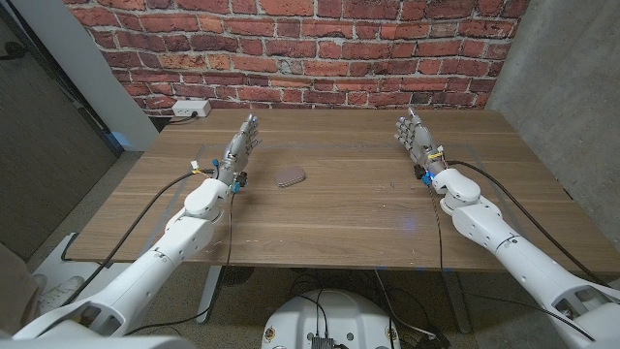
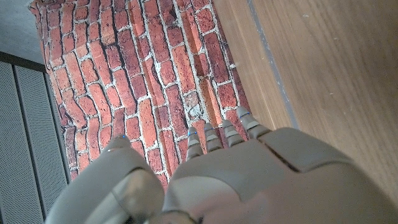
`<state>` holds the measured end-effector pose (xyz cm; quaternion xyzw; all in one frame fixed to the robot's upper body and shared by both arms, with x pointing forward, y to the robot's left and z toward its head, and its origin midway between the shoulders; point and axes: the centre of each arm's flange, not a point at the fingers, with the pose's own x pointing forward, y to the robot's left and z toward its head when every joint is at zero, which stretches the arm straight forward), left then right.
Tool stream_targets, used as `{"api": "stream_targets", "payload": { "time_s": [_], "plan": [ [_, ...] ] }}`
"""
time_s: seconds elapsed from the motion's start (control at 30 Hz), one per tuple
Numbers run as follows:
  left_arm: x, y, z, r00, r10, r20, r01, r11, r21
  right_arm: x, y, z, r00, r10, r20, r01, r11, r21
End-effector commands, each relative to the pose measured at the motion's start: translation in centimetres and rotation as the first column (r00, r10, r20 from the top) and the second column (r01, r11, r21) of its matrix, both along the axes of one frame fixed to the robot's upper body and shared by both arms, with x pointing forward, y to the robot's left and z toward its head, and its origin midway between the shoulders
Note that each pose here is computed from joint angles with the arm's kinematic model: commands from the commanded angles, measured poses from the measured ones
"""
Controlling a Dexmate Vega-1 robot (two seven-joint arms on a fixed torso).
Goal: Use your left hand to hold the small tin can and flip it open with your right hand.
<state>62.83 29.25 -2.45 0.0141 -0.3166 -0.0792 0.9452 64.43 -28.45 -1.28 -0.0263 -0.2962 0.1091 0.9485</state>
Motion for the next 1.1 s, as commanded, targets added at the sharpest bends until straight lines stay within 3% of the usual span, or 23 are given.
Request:
{"api": "stream_targets", "payload": {
  "time_s": [0.03, 0.13, 0.3, 0.53, 0.8, 1.1],
  "plan": [
    [-1.5, -0.3, 1.3, 0.998, 0.049, 0.041, -0.053, 0.993, 0.105, -0.8, -0.5, 0.4, 1.000, 0.011, 0.023, -0.009, 0.997, -0.081],
    [-1.4, -0.9, 1.3, 0.999, 0.018, 0.047, -0.021, 0.997, 0.075, -0.8, -0.9, 0.2, 1.000, 0.006, 0.006, -0.006, 0.996, -0.087],
    [-1.9, -1.8, 1.9, 0.994, 0.065, 0.089, -0.078, 0.986, 0.148, -0.9, -1.5, 0.0, 1.000, 0.012, 0.010, -0.011, 0.997, -0.077],
    [-3.3, -2.3, 2.8, 0.979, 0.140, 0.149, -0.177, 0.944, 0.279, -0.7, -1.7, 0.3, 1.000, 0.027, 0.014, -0.026, 0.997, -0.075],
    [-3.9, -2.6, 3.1, 0.971, 0.162, 0.174, -0.209, 0.932, 0.297, -0.4, -1.8, 0.3, 0.999, 0.042, 0.012, -0.042, 0.997, -0.072],
    [-4.7, -2.9, 3.7, 0.938, 0.234, 0.254, -0.316, 0.879, 0.357, -0.3, -2.2, 0.5, 0.999, 0.029, 0.019, -0.028, 0.998, -0.065]
  ]
}}
